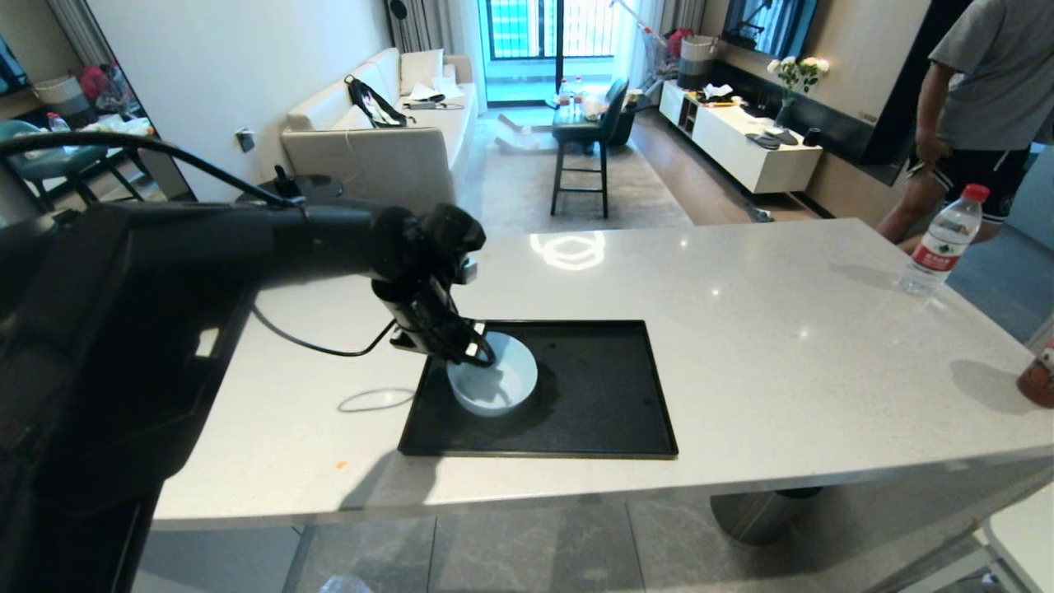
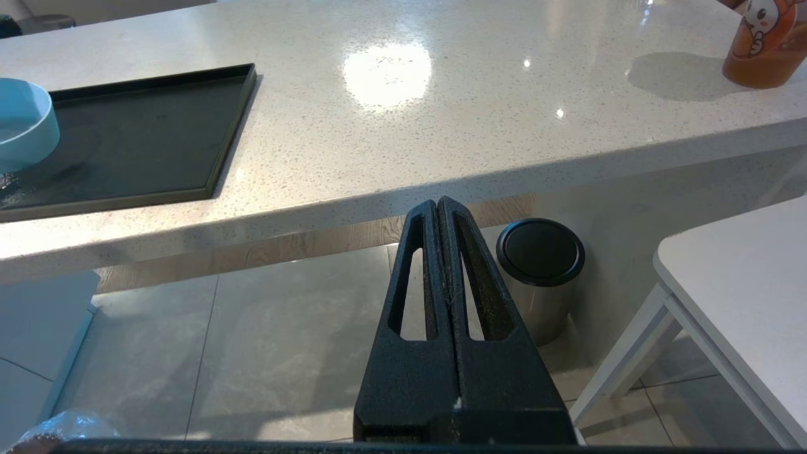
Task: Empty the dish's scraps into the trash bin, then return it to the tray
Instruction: Put the bowl back to the table
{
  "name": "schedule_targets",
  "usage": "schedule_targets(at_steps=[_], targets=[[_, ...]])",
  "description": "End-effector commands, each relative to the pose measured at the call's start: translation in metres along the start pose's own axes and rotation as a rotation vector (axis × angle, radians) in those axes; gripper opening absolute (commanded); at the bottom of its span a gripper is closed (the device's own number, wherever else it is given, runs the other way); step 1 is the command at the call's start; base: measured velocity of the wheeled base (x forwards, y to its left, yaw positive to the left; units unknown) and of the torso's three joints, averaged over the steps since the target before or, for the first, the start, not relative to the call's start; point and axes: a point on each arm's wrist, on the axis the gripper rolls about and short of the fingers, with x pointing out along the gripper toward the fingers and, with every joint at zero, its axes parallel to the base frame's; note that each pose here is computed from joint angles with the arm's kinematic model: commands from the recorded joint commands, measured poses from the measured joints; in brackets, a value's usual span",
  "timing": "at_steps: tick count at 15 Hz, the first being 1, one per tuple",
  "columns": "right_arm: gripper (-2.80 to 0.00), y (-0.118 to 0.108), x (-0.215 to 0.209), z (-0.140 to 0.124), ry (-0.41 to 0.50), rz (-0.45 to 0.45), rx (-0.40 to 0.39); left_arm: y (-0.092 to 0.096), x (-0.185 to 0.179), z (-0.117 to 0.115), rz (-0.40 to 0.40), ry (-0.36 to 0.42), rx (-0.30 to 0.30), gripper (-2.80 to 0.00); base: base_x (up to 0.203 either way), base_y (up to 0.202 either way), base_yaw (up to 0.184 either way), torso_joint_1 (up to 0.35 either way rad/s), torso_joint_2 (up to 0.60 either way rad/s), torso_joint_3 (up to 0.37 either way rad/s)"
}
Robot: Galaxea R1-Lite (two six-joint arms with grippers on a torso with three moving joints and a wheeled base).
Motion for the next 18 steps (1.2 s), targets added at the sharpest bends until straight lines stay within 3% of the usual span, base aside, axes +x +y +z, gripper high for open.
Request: schedule_targets(at_steps=[1, 9, 11, 13, 18], targets=[[-2.8, 0.0, 0.0, 0.0, -0.002, 0.0, 0.001, -0.003, 0.002, -0.001, -0.031, 0.012, 0.005, -2.8, 0.0, 0.0, 0.0, 0.0, 0.0, 0.0], [-2.8, 0.0, 0.0, 0.0, -0.002, 0.0, 0.001, -0.014, 0.009, -0.003, -0.076, 0.03, 0.004, -2.8, 0.0, 0.0, 0.0, 0.0, 0.0, 0.0], [-2.8, 0.0, 0.0, 0.0, -0.001, 0.0, 0.001, -0.017, 0.012, -0.003, -0.125, 0.035, 0.005, -2.8, 0.0, 0.0, 0.0, 0.0, 0.0, 0.0], [-2.8, 0.0, 0.0, 0.0, -0.001, 0.0, 0.001, -0.018, 0.014, -0.001, -0.163, 0.023, -0.002, -2.8, 0.0, 0.0, 0.0, 0.0, 0.0, 0.0], [-2.8, 0.0, 0.0, 0.0, -0.001, 0.0, 0.001, -0.02, 0.021, 0.004, -0.174, -0.021, -0.008, -2.8, 0.0, 0.0, 0.0, 0.0, 0.0, 0.0]])
